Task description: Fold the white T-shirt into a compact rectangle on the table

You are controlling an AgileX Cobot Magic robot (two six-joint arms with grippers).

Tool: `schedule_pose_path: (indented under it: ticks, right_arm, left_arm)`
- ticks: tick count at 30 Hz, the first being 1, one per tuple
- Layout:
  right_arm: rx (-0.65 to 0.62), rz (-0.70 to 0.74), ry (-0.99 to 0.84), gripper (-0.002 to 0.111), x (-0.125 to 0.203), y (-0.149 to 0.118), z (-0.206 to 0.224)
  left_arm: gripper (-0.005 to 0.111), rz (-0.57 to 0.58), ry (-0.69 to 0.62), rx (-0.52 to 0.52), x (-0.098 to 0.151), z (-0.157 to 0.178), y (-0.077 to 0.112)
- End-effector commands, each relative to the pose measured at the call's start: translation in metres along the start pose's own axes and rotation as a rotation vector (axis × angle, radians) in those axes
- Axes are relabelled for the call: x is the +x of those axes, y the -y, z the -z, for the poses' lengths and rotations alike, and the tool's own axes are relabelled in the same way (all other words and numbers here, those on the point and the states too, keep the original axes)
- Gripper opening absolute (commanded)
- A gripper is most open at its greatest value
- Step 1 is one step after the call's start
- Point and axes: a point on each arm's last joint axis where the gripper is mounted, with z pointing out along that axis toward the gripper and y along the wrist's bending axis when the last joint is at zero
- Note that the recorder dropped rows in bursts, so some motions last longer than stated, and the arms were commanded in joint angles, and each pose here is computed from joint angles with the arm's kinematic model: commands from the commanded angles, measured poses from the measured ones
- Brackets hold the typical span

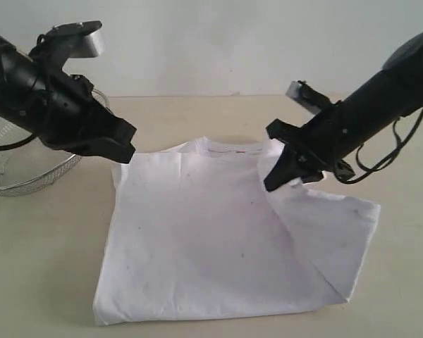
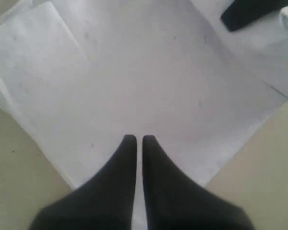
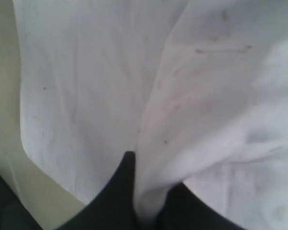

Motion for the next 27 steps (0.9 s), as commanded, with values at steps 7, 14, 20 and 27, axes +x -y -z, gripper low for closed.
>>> schedule_pose_path:
  ticks: [7, 14, 20, 27]
  right_arm:
    - [-0.042, 0.061, 0.062, 0.0, 0.001, -0.062, -0.043]
    - [-0.061, 0.082, 0.113, 0.0, 0.0, -0.086, -0.056]
    - [-0.089, 0.061, 0.149, 0.0, -0.004, -0.099, -0.06]
    - [-0.09, 0.08, 0.164, 0.0, 0.0, -0.111, -0.071]
  left_arm:
    - [0.005, -0.024, -0.036, 0.008, 0.006, 0.01, 0.006]
    - [0.005, -0.023, -0.062, -0.004, 0.008, 0.01, 0.004]
    - [0.005, -0.013, -0.088, -0.061, 0.01, 0.011, -0.001]
    - [0.005, -0.011, -0.086, -0.063, 0.01, 0.012, 0.0]
